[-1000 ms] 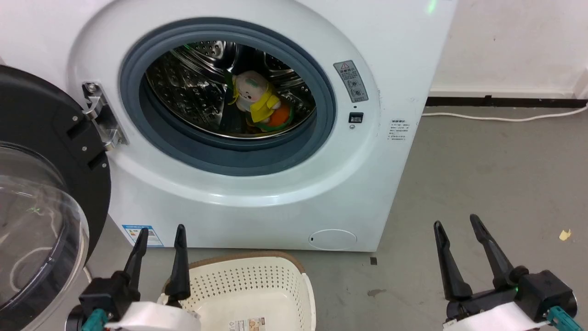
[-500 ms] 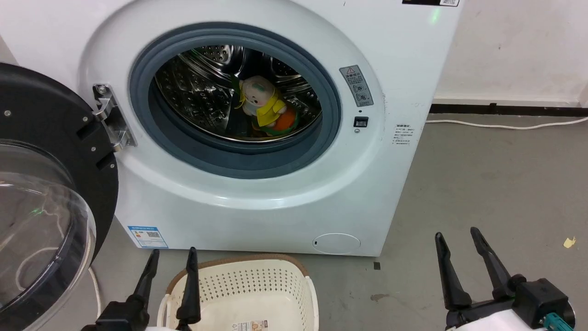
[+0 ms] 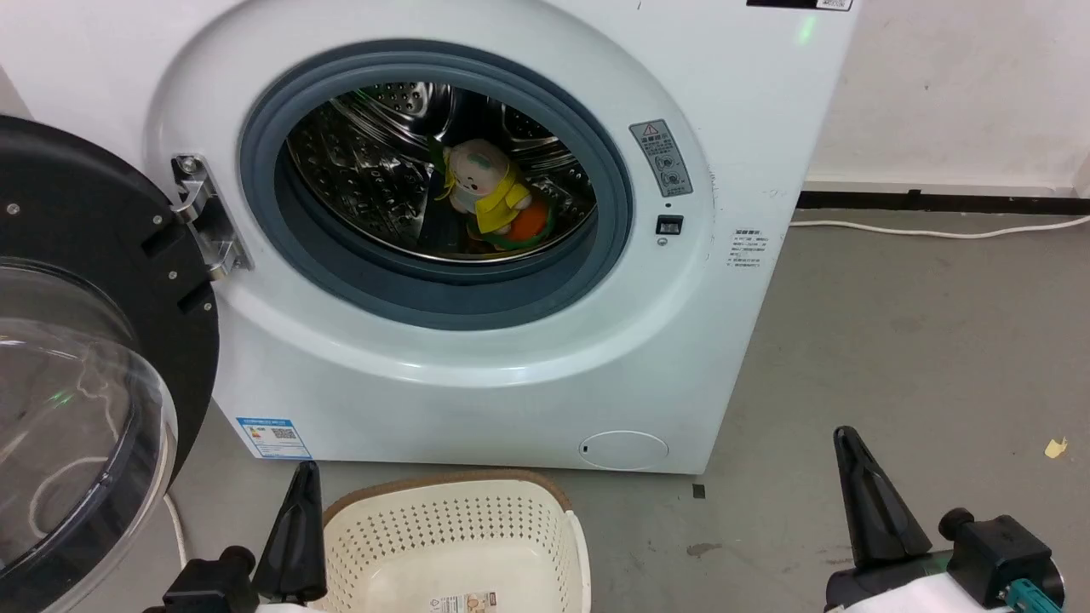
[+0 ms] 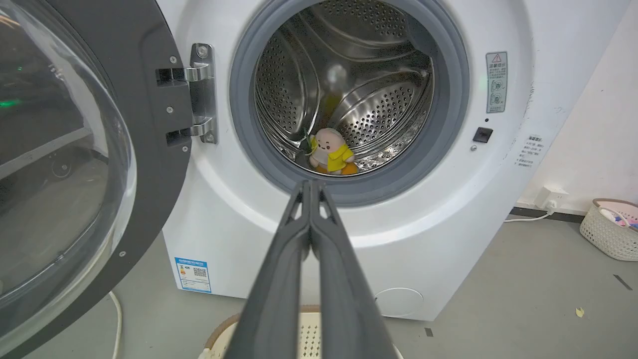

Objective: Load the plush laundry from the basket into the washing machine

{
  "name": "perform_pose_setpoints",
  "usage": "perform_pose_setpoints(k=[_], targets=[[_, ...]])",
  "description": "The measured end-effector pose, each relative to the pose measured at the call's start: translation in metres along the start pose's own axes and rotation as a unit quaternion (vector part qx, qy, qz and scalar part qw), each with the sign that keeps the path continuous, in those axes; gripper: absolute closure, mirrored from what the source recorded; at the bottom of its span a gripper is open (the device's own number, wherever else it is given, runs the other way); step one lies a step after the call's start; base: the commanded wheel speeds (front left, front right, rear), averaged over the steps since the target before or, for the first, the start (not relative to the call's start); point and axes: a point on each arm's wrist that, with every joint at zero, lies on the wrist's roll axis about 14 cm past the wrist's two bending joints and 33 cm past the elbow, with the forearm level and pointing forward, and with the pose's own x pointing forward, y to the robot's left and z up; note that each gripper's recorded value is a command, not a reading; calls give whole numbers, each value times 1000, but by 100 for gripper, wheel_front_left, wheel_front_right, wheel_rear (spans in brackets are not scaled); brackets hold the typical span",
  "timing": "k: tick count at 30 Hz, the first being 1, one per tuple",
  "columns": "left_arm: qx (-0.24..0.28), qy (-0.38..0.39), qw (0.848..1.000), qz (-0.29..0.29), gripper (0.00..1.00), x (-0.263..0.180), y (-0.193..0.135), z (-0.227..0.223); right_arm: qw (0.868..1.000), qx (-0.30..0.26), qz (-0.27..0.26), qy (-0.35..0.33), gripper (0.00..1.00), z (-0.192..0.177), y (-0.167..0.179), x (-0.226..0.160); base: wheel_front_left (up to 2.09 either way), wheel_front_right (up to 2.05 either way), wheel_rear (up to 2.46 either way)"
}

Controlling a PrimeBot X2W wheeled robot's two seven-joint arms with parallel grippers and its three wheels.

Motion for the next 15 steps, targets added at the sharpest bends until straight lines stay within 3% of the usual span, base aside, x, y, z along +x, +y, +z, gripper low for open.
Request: perform_pose_setpoints(k=[15], targets=[[14, 15, 1000, -3, 100, 1, -1, -4, 1000, -10, -1, 17, 100, -4, -2, 0, 0, 0, 0]])
